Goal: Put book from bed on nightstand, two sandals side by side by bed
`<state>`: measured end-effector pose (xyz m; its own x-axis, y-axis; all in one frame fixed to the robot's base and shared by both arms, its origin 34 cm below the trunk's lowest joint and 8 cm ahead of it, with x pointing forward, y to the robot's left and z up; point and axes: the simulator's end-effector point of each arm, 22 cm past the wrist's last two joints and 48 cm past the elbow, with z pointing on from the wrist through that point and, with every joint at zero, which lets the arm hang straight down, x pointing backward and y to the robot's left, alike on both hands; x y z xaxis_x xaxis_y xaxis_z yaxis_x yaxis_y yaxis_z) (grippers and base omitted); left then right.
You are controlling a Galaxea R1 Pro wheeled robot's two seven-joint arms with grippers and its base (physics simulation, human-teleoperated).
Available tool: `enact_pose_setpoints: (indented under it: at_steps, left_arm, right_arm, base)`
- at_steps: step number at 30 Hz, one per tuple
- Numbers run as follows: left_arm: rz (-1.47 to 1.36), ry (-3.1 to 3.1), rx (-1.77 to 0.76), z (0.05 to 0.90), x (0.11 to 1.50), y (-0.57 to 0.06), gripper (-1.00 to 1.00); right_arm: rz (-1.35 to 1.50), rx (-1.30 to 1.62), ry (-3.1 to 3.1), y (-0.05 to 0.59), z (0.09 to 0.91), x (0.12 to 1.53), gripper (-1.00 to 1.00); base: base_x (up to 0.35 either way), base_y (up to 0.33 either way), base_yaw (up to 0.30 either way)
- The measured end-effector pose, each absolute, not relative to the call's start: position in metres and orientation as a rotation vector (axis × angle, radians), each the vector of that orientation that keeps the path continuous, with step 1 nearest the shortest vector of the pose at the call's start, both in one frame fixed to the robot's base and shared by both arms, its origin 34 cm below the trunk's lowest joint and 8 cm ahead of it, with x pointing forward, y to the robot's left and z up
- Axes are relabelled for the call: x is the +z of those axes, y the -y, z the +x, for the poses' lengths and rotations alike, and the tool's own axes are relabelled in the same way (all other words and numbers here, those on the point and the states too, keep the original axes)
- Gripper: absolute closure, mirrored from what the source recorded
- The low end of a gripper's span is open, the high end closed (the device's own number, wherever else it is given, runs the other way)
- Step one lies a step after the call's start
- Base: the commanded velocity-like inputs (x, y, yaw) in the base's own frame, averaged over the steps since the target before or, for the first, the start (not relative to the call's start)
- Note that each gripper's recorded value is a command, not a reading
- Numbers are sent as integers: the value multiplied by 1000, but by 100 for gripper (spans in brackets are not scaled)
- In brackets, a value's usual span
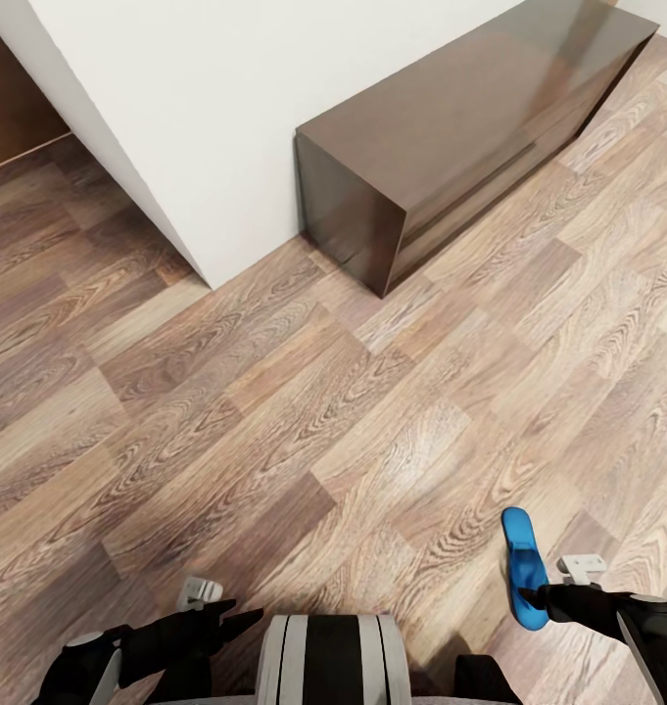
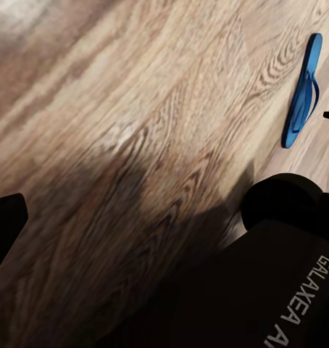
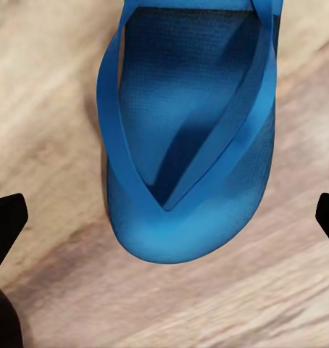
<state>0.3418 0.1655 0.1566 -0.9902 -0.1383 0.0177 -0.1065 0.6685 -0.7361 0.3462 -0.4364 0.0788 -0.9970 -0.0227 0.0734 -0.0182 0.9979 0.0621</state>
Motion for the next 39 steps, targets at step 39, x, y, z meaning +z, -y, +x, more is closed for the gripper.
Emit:
enact_pose_setpoints:
  at_steps: [39]
  left_arm:
    - [-221,-2849,-1250,335,151,-166,-100]
  right_arm:
    - [32,-93,3045,436,338,73,-100]
  base:
    - [47,0,0]
